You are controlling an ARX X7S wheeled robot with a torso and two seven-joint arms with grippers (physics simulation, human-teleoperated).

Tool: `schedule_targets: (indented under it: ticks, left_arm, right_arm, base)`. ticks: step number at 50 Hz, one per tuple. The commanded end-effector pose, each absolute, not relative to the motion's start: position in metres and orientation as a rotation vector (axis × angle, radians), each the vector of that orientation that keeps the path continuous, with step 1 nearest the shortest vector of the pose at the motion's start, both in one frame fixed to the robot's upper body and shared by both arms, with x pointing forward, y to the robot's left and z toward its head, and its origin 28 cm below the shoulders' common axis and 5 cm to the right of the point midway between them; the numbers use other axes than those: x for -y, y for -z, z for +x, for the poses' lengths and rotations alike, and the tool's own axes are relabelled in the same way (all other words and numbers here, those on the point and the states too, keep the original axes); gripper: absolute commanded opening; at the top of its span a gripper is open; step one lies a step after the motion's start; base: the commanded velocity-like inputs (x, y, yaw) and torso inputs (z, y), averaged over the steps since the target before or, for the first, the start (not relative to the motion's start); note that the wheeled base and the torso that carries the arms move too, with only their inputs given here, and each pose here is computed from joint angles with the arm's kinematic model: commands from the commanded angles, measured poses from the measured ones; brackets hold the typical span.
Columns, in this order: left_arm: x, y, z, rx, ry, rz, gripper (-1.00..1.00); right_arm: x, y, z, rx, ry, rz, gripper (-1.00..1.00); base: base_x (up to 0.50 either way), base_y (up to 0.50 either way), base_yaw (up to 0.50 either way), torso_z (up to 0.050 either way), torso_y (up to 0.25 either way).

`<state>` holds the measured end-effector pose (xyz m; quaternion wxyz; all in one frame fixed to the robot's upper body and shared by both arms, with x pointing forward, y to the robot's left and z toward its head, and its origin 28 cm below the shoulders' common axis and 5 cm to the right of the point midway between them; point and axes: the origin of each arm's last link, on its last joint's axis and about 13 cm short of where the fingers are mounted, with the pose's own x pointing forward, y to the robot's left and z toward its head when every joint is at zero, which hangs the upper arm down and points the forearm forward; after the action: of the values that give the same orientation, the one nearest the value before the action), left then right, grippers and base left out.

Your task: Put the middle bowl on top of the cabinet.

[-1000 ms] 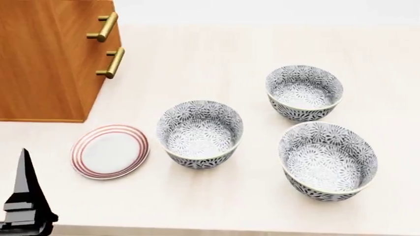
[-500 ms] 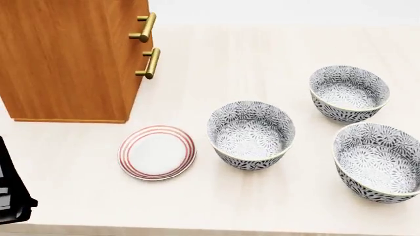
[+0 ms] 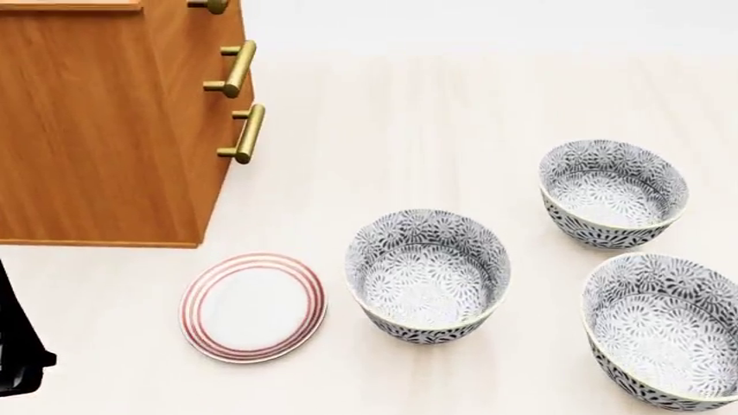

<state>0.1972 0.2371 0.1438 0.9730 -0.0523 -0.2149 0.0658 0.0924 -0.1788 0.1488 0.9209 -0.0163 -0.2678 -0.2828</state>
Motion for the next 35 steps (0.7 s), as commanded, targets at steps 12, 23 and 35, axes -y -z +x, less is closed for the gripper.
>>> schedule_targets:
  ticks: [12, 23, 35]
  left_arm:
    - [-0.2388, -0.1459, 0.1965, 0.435, -0.138, -0.118, 1.00]
    - [-0.2385, -0.1467, 0.1957, 0.436, -0.138, -0.120, 1.00]
    - [-0.2387, -0.1457, 0.1951, 0.423, -0.149, -0.124, 1.00]
  right_arm:
    - [0.1784, -0.1513, 0.0899, 0.560, 0.581, -0.042, 1.00]
    - [0.1787, -0.1509, 0.0899, 0.545, 0.592, -0.068, 1.00]
    - [0.1790, -0.1520, 0.0885, 0.551, 0.586, -0.064, 1.00]
  base:
    - [0.50, 0.00, 0.00, 0.000, 0.000]
    - [0.29, -0.03, 0.00, 0.000, 0.000]
    - [0.21, 0.00, 0.00, 0.000, 0.000]
